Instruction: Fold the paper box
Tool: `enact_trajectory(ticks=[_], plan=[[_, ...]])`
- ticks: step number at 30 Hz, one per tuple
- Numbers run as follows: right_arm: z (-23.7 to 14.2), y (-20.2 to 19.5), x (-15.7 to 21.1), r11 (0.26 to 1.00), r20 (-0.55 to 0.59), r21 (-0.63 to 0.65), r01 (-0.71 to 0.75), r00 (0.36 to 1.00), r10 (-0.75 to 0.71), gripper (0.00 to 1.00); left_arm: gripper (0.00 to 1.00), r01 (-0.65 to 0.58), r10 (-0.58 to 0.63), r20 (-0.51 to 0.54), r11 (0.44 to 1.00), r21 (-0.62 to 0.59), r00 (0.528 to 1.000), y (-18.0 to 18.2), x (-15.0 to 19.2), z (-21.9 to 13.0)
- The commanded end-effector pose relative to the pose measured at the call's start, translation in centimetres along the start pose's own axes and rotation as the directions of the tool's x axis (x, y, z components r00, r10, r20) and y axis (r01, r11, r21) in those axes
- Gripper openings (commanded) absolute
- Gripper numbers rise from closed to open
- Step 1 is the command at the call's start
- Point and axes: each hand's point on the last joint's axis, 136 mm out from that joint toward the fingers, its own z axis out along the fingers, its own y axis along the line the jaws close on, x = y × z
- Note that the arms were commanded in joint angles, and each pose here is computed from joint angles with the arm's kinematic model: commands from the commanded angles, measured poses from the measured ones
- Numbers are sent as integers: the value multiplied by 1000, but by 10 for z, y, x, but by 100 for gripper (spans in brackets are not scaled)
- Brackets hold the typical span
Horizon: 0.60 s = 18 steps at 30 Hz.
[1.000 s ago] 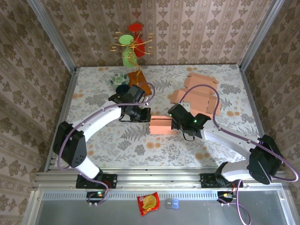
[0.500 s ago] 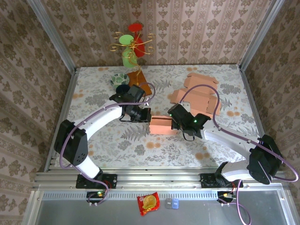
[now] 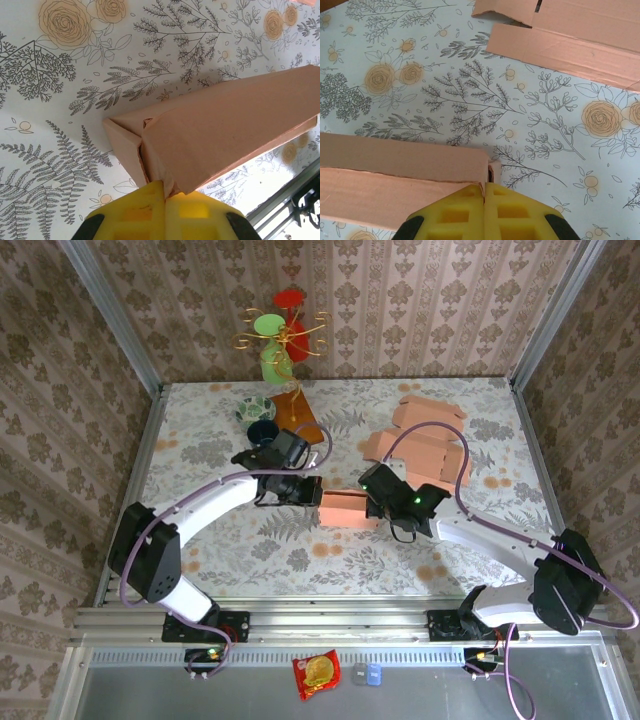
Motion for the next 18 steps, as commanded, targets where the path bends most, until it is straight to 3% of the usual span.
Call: enact_trajectory(ticks=[1,4,7,12,15,18], plan=[[-5,-5,15,1000,-50,0,15,999,-15,2,0,-2,-3,-72,997,-74,997,18,25,7],[-10,0,19,999,-78,-34,-16,997,13,12,0,-7,2,-71,997,-81,997,17,26,7],[-22,5,18,995,-104,-73,-72,992,64,29,0,-12,6,-70,996,-89,998,17,28,8],[-51,9,8,935,-144,-153,-321,943,300,53,0,-20,15,-54,995,-100,998,17,28,5],[-63,3,-1,824,-174,-192,-533,845,506,64,0,-28,23,-49,995,-99,999,14,28,4],[-60,-9,-3,625,-244,-193,-756,654,716,68,0,-35,31,-48,994,-102,998,13,28,3]])
